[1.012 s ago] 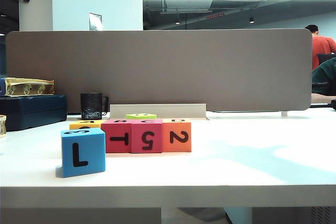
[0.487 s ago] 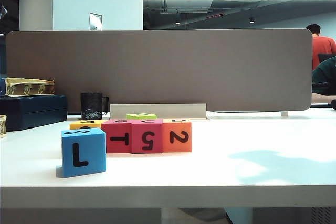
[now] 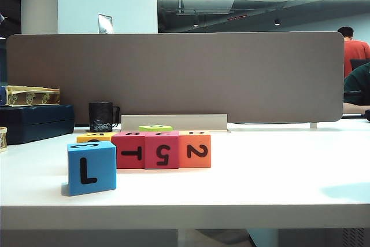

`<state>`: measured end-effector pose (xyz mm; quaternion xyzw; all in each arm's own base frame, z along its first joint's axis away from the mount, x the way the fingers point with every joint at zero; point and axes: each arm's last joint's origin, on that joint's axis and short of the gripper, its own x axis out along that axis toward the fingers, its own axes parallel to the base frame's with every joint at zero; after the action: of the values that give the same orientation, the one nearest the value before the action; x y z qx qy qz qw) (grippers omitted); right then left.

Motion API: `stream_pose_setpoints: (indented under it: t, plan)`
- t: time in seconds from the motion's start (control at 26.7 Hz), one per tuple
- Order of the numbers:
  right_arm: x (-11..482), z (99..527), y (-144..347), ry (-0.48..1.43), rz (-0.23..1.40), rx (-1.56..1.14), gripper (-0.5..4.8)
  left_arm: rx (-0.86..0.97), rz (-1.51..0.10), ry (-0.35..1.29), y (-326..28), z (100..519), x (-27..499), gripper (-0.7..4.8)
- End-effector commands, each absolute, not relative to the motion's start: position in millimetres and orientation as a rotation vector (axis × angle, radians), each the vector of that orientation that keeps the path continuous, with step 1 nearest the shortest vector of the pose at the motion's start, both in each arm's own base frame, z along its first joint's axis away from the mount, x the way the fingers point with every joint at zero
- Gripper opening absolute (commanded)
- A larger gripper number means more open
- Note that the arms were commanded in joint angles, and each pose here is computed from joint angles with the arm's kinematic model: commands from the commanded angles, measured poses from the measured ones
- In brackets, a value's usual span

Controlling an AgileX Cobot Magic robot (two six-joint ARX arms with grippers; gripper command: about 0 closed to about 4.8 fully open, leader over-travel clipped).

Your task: Select the appropriate blocks from the scattered letter blocks on the table and arrange them in a row to spell out "ABCD".

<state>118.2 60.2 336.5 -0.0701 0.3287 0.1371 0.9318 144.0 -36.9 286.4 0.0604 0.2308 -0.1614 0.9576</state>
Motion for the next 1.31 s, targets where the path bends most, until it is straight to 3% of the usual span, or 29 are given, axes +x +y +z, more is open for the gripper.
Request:
stream_pose_setpoints:
  t: [0.04, 0.52, 1.09, 1.31]
  plan:
    - [110, 322, 56, 0.574, 0.271, -0.048, -0.04, 0.098, -0.357, 0.464, -38, 288, 143, -0.06]
    - [82, 245, 38, 0.411, 0.236, 0.000, 0.00, 0.098, -0.364, 0.502, -37, 284, 141, -0.06]
    - [62, 244, 27, 0.309, 0.245, 0.041, 0.00, 0.101, -0.363, 0.528, -37, 282, 140, -0.06]
    - [58, 245, 25, 0.280, 0.247, 0.053, 0.00, 0.189, -0.284, 0.480, -32, 283, 136, -0.06]
